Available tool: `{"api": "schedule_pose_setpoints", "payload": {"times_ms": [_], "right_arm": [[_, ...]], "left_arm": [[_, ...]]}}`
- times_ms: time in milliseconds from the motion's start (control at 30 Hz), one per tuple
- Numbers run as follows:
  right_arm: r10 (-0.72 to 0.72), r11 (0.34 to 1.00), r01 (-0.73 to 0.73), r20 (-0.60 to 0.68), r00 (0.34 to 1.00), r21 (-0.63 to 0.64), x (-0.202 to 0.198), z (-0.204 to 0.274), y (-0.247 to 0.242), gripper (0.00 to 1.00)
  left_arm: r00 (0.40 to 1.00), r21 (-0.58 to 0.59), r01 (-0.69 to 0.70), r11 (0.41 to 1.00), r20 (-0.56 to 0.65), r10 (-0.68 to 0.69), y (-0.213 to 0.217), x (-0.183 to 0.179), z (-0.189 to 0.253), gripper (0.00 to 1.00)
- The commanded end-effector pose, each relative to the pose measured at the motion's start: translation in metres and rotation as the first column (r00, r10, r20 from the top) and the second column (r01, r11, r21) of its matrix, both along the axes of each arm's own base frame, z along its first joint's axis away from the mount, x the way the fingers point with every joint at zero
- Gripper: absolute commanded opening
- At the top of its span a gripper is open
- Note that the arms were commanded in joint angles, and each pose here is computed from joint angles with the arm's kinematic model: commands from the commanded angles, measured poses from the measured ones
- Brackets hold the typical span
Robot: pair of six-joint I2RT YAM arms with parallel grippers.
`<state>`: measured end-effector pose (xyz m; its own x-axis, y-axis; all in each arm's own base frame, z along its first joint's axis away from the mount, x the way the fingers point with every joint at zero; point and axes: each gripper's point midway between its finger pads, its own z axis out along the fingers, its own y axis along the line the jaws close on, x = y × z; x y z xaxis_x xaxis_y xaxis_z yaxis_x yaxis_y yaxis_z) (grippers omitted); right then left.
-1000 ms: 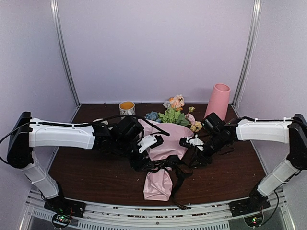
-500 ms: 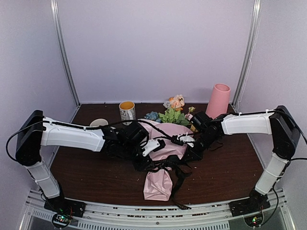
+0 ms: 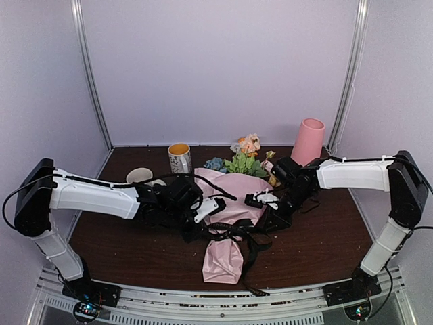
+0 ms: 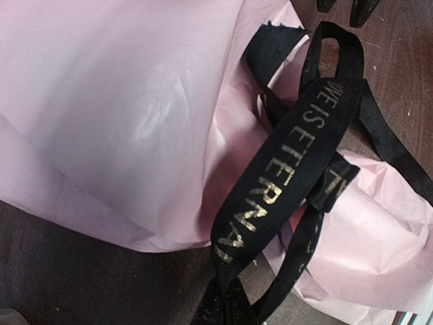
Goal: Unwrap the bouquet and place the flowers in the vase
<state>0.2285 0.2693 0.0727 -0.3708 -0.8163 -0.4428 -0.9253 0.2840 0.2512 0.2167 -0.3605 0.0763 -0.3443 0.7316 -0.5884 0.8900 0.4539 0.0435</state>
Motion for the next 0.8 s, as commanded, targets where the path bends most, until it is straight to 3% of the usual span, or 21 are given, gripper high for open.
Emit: {"api": "schedule_pose_setpoints", "payload": {"times_ms": [0,367,767], "right_arm": [[0.035,0.999,-0.034,-0.008,0.999,0.039,-0.008,0.022,0.004,0.29],[0.027,0.993,-0.007,-0.165,0.986,0.118,0.010,0.037,0.048,0.25],[-0.051,0.999,0.052,-0.239,0.970,-0.003,0.022,0.005,0.050,0.41]], "left_arm": [[0.998,-0.122,0.003,0.992,0.063,0.004,-0.005,0.003,0.024,0.00],[0.976,-0.180,0.056,0.982,0.219,-0.016,0.012,0.000,0.049,0.02],[0.974,-0.134,0.090,0.987,0.218,-0.059,0.008,-0.008,0.035,0.02]]}}
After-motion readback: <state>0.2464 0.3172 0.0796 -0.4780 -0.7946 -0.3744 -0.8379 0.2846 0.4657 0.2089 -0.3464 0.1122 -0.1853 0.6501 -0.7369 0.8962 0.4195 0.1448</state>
